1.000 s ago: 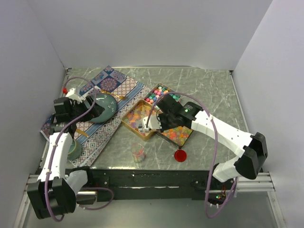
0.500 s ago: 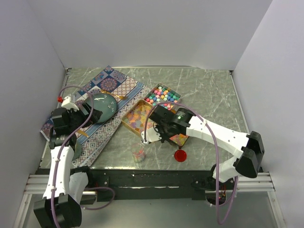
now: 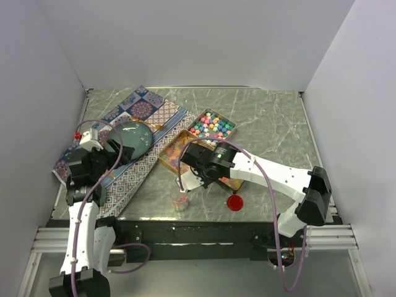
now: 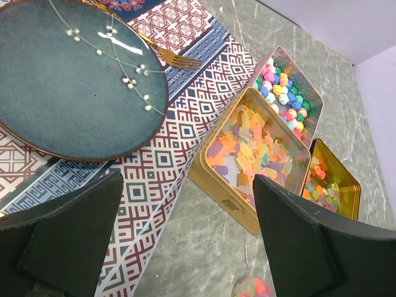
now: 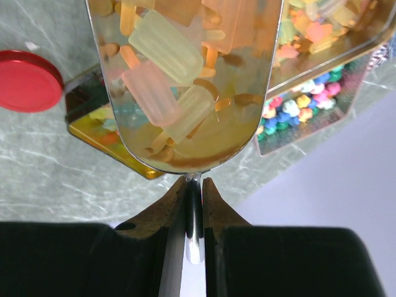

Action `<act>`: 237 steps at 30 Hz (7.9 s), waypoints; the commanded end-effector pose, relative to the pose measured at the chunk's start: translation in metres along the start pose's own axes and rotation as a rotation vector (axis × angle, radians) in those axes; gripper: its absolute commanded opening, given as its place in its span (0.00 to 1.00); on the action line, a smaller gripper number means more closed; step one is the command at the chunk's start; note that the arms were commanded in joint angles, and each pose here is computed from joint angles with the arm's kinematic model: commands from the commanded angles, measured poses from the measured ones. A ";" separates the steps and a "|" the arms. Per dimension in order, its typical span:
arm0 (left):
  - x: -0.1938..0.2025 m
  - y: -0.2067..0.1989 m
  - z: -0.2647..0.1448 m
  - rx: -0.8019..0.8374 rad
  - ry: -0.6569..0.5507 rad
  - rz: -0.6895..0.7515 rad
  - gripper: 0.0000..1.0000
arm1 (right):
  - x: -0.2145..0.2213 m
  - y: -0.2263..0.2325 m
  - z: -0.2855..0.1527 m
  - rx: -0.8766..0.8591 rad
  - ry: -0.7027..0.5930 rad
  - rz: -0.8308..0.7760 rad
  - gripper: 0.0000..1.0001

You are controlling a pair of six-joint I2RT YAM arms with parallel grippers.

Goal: Pack the candies
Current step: Place the fake candies in the packing bottle, then adjust the spatula, then scoop the fake candies from the storage box.

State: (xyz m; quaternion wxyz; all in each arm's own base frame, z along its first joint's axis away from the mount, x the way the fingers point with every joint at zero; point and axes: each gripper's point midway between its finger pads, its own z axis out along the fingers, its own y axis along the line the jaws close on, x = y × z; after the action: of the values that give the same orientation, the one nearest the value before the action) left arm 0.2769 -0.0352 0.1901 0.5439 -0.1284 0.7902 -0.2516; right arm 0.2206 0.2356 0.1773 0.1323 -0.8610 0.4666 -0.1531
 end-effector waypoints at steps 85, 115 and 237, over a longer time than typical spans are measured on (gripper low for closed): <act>0.002 -0.136 0.024 0.669 0.405 -0.003 0.91 | 0.010 -0.130 -0.011 0.185 -0.182 0.391 0.00; 0.029 -0.166 0.095 0.895 0.725 -0.186 0.01 | 0.015 -0.186 -0.068 0.347 -0.546 0.783 0.09; -0.021 -0.059 0.096 0.233 0.162 0.006 0.84 | 0.201 -0.121 0.108 -0.148 0.511 0.431 0.00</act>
State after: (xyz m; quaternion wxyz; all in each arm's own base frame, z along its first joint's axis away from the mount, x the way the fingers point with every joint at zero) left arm 0.3663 -0.1016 0.1992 0.4656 -0.0515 0.8107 -0.3510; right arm 0.4699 0.1302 0.1436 0.0125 -0.6350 0.7089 -0.3068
